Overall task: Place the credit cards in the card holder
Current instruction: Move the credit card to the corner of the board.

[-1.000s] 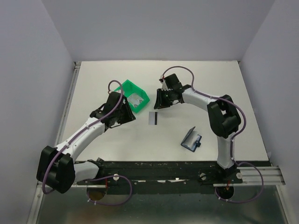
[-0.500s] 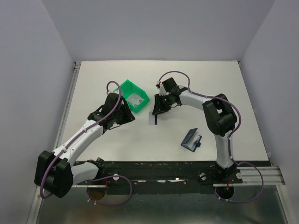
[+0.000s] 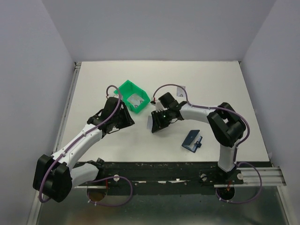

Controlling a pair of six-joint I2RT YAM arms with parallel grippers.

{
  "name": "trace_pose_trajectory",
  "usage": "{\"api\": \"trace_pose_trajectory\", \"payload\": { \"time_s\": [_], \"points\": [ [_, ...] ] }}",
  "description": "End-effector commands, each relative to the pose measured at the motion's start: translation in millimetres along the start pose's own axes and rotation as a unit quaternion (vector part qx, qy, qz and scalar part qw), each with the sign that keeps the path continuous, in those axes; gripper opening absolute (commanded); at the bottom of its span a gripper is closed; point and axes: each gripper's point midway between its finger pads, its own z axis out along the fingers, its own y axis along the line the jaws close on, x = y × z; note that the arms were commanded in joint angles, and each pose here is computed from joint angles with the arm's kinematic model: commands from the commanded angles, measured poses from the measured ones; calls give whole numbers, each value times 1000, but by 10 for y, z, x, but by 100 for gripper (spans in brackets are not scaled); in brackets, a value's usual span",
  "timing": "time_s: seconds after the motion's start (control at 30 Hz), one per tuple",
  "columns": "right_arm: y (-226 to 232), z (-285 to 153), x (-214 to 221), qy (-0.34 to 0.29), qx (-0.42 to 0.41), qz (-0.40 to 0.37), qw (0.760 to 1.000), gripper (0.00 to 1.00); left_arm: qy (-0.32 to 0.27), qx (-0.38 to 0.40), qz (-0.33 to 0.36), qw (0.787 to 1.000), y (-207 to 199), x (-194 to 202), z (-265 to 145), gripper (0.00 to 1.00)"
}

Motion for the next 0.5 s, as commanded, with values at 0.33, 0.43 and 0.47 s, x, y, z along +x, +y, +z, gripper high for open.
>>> {"api": "trace_pose_trajectory", "payload": {
  "time_s": [0.33, 0.43, 0.47],
  "points": [
    [-40, -424, 623, -19, 62, 20, 998, 38, 13, 17, 18, 1000, -23, 76, 0, 40],
    [38, -457, 99, -60, 78, 5, 995, 40, 10, 20, 20, 1000, -50, 45, -20, 40],
    [50, -431, -33, -65, 81, 2, 995, 40, 9, 21, 22, 1000, -55, 40, -32, 40]
  ]
}}
